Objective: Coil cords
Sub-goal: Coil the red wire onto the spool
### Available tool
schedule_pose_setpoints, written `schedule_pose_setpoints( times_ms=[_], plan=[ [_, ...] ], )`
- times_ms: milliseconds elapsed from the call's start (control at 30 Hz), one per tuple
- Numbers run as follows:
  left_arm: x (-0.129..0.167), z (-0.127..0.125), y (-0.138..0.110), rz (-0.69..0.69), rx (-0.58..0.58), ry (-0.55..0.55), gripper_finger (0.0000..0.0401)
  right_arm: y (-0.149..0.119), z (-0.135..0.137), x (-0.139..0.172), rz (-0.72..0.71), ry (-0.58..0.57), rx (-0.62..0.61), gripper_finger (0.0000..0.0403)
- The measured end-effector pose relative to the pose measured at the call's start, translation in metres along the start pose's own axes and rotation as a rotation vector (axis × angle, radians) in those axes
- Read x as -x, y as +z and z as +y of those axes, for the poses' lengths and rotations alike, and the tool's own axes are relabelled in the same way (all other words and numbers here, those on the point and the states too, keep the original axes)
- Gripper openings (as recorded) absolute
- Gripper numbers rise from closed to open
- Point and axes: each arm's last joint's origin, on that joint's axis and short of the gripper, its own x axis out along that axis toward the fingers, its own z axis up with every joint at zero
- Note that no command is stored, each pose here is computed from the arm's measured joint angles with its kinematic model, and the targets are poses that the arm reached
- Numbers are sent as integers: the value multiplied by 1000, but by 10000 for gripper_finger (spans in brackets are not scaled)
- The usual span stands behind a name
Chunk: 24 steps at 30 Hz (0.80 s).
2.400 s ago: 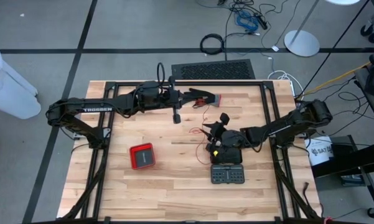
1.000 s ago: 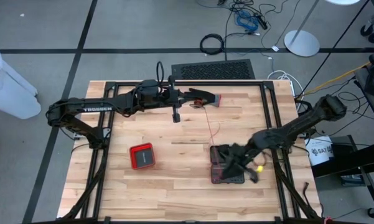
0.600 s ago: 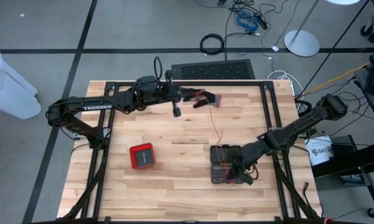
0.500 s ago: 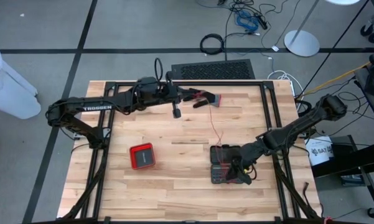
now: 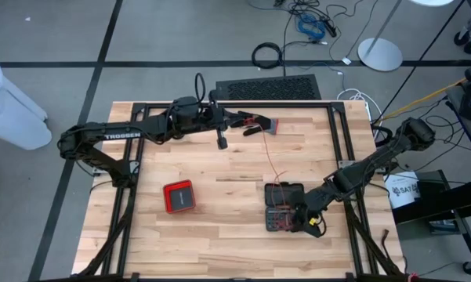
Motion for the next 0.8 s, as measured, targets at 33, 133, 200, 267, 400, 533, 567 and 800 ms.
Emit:
schedule_pose_setpoints(
  times_ms=[33, 133, 200, 267, 400, 533, 567, 800],
  plan=[
    [0, 0, 0, 0, 0, 0, 0, -4, -1, -1, 24, -22, -29, 126],
    [0, 0, 0, 3, -1, -1, 0, -20, -4, -5, 136, -103, -131, 120],
    [0, 0, 0, 4, -3, 2, 0, -29, -2, -5, 196, -126, -192, 119],
    [0, 0, 0, 6, -4, 5, 0, -38, 3, -6, 252, -121, -246, 119],
    [0, 0, -1, 8, -4, 4, 0, -53, 14, -6, 340, -92, -357, 119],
    [0, 0, -1, 9, -4, 4, 0, -65, 22, -5, 395, -88, -416, 119],
    [0, 0, -1, 10, -4, 4, 0, -66, 23, -5, 389, -92, -415, 119],
    [0, 0, -1, 10, -4, 4, 0, -58, 14, -6, 111, -229, -258, 119]
  ],
)
